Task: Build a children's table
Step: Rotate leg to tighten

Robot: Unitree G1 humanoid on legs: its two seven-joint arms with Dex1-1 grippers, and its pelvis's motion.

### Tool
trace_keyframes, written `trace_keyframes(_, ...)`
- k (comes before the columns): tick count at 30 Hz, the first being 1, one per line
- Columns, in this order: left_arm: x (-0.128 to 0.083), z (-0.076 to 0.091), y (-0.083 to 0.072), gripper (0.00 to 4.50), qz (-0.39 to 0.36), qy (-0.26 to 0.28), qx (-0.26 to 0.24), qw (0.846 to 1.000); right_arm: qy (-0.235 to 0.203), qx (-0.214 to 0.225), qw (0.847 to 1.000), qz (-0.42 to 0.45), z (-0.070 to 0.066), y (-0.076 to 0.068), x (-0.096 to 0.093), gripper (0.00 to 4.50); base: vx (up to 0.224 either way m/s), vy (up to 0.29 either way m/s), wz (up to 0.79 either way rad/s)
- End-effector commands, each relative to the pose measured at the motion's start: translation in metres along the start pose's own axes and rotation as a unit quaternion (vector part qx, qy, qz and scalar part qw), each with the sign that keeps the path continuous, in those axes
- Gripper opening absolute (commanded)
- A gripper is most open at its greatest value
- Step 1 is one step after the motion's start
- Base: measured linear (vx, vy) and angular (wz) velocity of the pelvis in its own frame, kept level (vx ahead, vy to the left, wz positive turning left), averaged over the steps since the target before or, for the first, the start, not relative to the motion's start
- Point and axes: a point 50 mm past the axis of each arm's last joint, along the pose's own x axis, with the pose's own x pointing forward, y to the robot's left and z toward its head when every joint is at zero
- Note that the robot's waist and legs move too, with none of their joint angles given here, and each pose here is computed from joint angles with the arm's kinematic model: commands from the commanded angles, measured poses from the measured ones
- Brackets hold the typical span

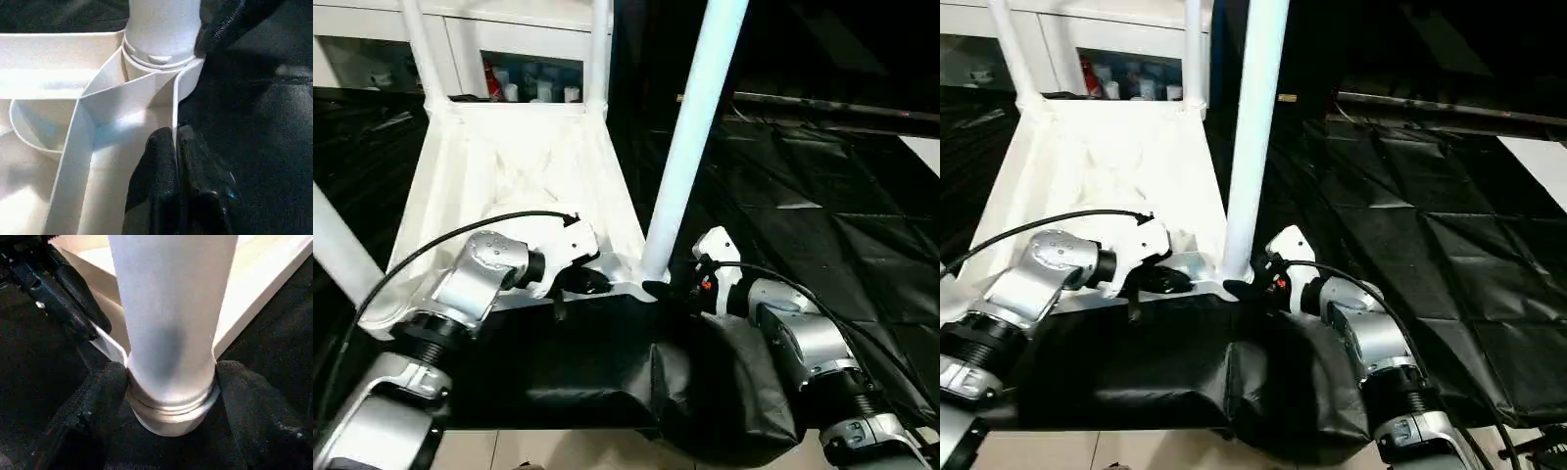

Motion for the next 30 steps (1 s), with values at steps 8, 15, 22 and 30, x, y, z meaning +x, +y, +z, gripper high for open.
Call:
trace_keyframes(8, 0.002, -0.001, 0.000, 0.60, 0.006, 0.003, 0.010, 1.000, 0.011, 0.000, 1.000, 0.006, -0.004, 0.000, -0.003, 3.25, 0.000, 0.000, 0.00)
trace_keyframes(15, 0.000, -0.005, 0.000, 0.60, 0.004, 0.005, 0.006, 1.000, 0.010, 0.000, 1.000, 0.008, -0.004, 0.001, -0.003, 3.25, 0.000, 0.000, 0.00)
trace_keyframes(22, -0.004, -0.011, 0.003, 0.42, 0.011, 0.014, 0.001, 1.000, 0.011, 0.000, 1.000, 0.011, -0.005, 0.001, -0.003, 3.25, 0.000, 0.000, 0.00)
trace_keyframes(30, -0.005, -0.013, 0.004, 0.23, 0.019, 0.016, 0.006, 1.000, 0.010, -0.002, 1.000, 0.013, -0.004, 0.001, -0.004, 3.25, 0.000, 0.000, 0.00)
